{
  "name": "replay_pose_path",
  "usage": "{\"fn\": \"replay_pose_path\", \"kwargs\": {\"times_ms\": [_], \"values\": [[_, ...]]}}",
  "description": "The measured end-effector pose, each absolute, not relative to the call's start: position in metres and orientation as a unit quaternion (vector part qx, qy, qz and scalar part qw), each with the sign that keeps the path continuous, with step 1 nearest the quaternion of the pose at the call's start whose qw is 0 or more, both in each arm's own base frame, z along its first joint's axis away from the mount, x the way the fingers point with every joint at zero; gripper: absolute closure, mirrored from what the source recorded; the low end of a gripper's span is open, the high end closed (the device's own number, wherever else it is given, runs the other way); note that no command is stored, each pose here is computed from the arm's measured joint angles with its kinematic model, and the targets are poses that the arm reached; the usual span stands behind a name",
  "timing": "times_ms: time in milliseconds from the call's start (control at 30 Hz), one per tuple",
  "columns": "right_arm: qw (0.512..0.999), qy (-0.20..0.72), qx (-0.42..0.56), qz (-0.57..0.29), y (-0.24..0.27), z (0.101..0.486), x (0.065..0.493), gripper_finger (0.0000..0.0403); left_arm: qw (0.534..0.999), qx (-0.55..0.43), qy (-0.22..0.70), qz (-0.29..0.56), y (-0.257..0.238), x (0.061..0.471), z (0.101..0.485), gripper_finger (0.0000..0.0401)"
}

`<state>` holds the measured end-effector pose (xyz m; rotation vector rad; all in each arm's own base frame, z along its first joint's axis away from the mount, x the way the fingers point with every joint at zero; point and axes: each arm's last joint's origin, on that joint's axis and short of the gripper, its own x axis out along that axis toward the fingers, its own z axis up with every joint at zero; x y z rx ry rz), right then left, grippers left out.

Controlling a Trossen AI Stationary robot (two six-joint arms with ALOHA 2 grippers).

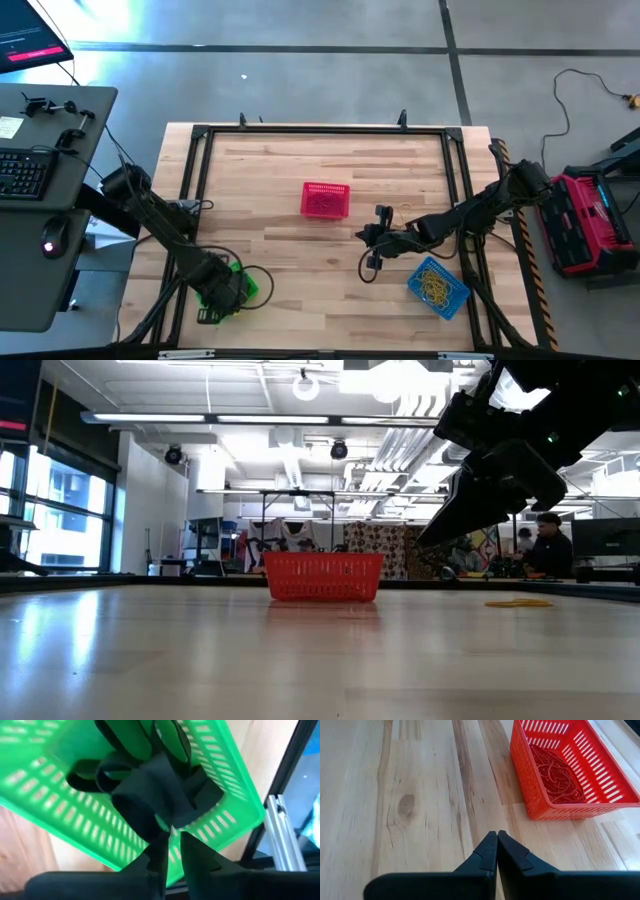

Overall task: Sort rubber bands into baskets
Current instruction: Put the black rubber band into the green bin

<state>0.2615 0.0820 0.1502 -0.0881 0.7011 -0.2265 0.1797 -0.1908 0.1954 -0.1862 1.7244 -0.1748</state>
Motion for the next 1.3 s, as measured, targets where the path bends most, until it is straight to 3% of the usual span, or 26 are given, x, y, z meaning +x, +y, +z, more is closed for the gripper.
{"fn": "replay_pose_path", "kwargs": {"times_ms": [300, 533, 767, 933, 1300], "values": [[0.932, 0.343, -0.043, -0.111, 0.082, 0.15, 0.262, 0.0403, 0.605, -0.116, 0.784, -0.081, -0.191, 0.176, 0.197, 0.0305], [0.932, 0.343, -0.043, -0.11, 0.082, 0.15, 0.261, 0.0403, 0.585, -0.117, 0.8, -0.06, -0.188, 0.172, 0.197, 0.0291], [0.932, 0.343, -0.043, -0.11, 0.082, 0.15, 0.262, 0.0403, 0.673, -0.112, 0.726, -0.085, -0.195, 0.188, 0.198, 0.0339], [0.932, 0.343, -0.043, -0.11, 0.082, 0.15, 0.261, 0.0403, 0.665, -0.113, 0.736, -0.061, -0.185, 0.186, 0.179, 0.0395], [0.931, 0.344, -0.044, -0.11, 0.082, 0.15, 0.261, 0.0403, 0.684, -0.107, 0.721, -0.028, -0.169, 0.185, 0.154, 0.04]]}}
